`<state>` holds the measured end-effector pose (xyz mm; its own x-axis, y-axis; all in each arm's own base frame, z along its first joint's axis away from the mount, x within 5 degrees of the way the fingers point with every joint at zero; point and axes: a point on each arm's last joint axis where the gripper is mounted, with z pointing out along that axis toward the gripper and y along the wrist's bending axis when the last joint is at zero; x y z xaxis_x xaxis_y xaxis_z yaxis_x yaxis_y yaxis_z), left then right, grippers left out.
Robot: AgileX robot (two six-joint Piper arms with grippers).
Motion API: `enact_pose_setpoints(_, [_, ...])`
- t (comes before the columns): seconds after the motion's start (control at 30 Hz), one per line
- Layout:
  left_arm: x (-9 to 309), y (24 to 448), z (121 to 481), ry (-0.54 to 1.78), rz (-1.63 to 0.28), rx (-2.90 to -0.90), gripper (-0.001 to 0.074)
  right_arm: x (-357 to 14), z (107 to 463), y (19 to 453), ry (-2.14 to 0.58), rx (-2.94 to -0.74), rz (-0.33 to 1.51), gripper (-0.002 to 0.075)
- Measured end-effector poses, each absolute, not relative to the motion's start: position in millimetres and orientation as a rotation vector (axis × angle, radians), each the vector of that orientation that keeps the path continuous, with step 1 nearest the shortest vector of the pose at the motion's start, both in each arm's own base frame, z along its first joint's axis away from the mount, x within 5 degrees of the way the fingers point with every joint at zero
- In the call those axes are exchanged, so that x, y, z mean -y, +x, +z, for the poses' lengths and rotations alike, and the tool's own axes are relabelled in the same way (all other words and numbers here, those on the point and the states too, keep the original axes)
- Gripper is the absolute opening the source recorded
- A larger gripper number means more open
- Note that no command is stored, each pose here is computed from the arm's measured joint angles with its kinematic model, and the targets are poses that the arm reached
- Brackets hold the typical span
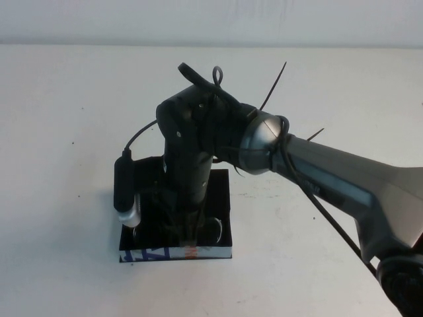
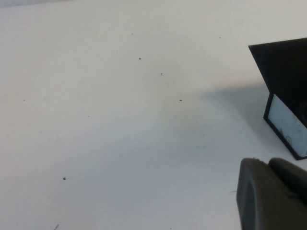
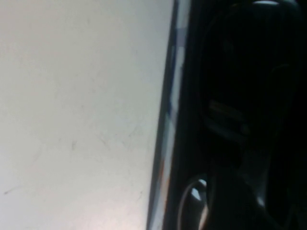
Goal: Return glasses to glasses case
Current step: Place the glasses in the glasses case, then close the glasses case
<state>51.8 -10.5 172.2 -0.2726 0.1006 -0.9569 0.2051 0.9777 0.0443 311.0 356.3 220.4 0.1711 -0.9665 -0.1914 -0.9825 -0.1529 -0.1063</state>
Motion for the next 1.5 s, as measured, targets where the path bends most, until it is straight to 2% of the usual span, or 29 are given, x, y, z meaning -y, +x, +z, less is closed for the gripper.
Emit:
enact_pose_setpoints(0.17, [11, 52, 172, 0.223, -0.102, -1.85, 0.0, -356, 243, 312, -2.16, -1.893, 0.105, 0.0256])
enact_pose_setpoints(0.4, [11, 52, 172, 0.223, -0.102, -1.85, 0.0, -345, 271, 311, -1.907, -2.077, 0.042, 0.024])
enact_pose_setpoints(0.5, [11, 52, 172, 0.223, -0.102, -1.85, 0.0, -334, 294, 303, -1.724, -2.184, 0.072, 0.0175])
enact_pose_setpoints(0.63, [11, 52, 172, 0.223, -0.102, -1.85, 0.0, -312, 325, 284, -1.564, -2.261, 0.098, 0.004])
enact_pose_setpoints(0.73, [11, 52, 172, 0.223, -0.102, -1.85, 0.0, -297, 339, 270, -1.501, -2.293, 0.115, 0.0003])
enact_pose_setpoints(1.03, [11, 52, 172, 0.223, -0.102, -1.85, 0.0, -266, 355, 243, -1.465, -2.317, 0.118, -0.0011])
enact_pose_setpoints(1.5, [11, 52, 172, 0.223, -0.102, -1.85, 0.0, -265, 356, 241, -1.476, -2.291, 0.121, -0.0011])
